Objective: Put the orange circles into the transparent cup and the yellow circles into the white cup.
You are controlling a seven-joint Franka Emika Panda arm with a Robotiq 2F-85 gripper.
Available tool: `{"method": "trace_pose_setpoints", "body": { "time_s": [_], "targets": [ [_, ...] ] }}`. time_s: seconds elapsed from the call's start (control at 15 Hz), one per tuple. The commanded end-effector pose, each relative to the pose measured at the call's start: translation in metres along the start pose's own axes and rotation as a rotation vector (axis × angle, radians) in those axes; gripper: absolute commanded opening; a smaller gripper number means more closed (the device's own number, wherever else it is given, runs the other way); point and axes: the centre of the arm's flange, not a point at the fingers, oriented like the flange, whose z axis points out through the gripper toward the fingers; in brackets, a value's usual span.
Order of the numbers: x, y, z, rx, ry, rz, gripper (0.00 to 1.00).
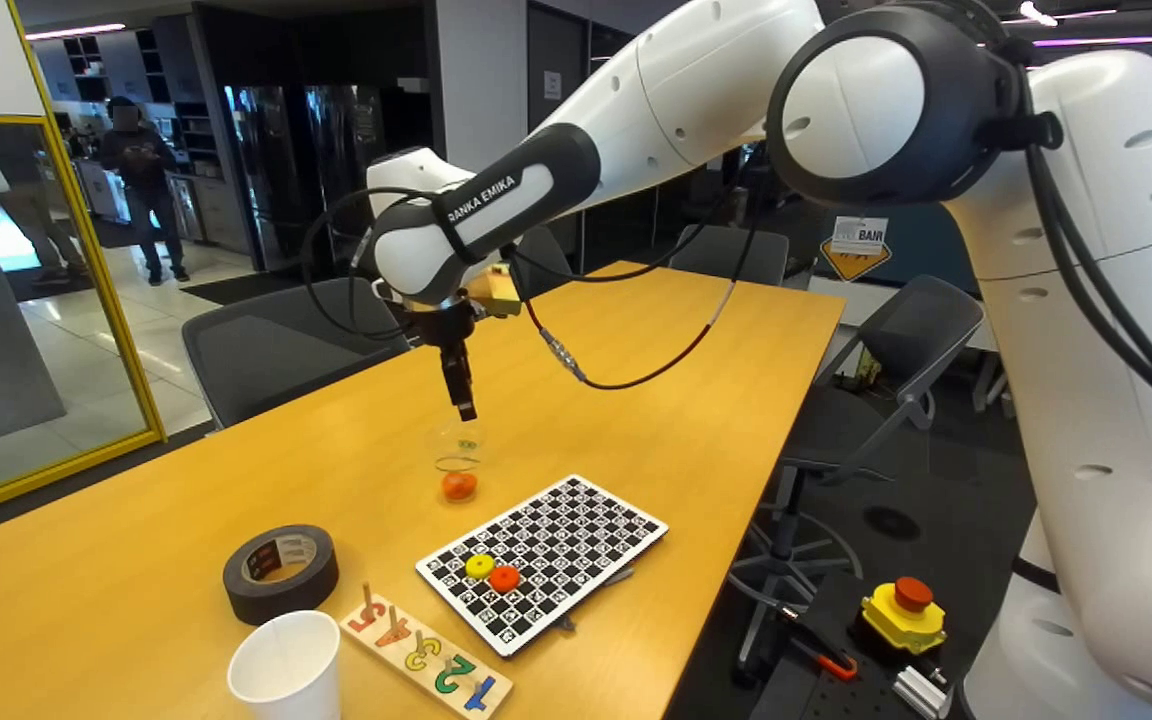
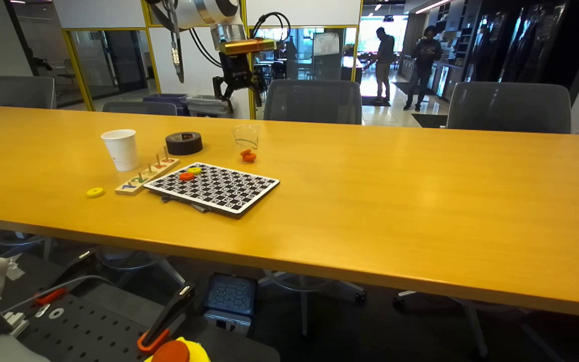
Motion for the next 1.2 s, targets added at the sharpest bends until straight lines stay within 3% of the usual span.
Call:
{"method": "trace_pose_setpoints", "body": {
  "time_s": [0.0, 0.33, 0.6, 0.87, 1.13],
  "targets": [
    [-0.040, -0.032, -0.019, 0.032, 0.019, 0.154, 1.00],
    [-0.058, -0.085, -0.013, 0.134, 0.033, 0.357, 1.00],
    [-0.048, -0.128, 0.003, 0.202, 0.078, 0.479, 1.00],
    [-0.029, -0.157, 0.023, 0.213, 0.121, 0.608, 1.00],
    [-0.022, -0.172, 0.043, 0.175, 0.142, 0.716, 1.00]
  ]
}}
